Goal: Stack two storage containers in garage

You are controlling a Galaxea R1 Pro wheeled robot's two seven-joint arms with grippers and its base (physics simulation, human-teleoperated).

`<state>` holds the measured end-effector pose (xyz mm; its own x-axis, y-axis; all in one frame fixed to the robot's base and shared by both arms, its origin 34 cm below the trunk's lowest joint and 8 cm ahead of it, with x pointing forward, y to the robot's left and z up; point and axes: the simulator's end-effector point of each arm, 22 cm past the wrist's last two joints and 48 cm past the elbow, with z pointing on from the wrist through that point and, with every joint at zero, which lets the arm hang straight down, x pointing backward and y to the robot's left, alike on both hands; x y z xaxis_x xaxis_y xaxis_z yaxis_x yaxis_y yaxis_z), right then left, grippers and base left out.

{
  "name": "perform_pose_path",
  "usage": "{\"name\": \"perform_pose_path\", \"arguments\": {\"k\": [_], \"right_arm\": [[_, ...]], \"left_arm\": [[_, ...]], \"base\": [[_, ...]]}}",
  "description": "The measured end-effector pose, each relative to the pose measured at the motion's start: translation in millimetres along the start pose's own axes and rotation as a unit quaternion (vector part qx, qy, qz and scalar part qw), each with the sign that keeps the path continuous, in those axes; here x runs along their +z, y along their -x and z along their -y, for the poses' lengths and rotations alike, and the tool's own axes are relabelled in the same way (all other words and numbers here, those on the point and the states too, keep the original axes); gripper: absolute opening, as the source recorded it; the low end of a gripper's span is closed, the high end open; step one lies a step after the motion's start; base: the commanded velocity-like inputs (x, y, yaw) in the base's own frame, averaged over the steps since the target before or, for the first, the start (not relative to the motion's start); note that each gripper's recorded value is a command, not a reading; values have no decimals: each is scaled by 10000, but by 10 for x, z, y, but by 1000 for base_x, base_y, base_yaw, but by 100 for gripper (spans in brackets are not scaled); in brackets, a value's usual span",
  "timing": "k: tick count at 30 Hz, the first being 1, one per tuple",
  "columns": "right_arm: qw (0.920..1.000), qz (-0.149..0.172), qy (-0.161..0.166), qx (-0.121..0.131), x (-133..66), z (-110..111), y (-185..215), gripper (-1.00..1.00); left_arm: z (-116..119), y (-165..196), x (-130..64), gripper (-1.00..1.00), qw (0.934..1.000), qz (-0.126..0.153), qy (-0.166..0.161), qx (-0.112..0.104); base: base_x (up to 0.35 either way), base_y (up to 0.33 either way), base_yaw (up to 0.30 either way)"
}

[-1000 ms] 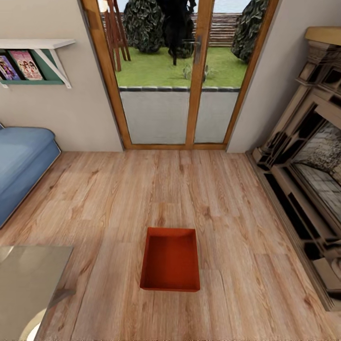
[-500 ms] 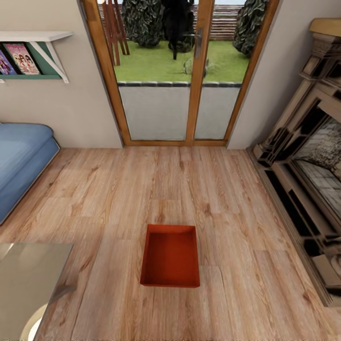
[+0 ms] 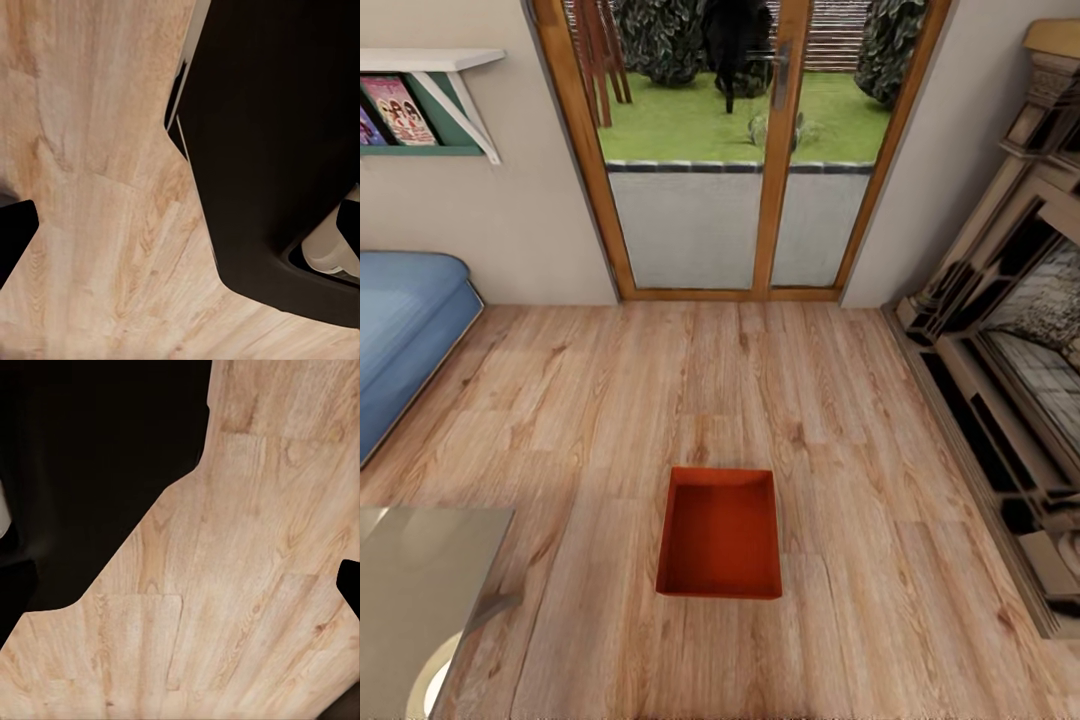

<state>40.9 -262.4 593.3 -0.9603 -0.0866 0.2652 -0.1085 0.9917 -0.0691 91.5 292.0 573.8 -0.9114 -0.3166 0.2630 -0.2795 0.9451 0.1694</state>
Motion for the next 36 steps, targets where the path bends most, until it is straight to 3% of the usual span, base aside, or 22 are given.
{"name": "perform_pose_path", "arguments": {"k": [36], "right_arm": [[9996,-288,20,-28,6,-12,-228,100]], "left_arm": [[-70,-220,47,100,9996,-274,92,23]], "base": [[0,0,0]]}}
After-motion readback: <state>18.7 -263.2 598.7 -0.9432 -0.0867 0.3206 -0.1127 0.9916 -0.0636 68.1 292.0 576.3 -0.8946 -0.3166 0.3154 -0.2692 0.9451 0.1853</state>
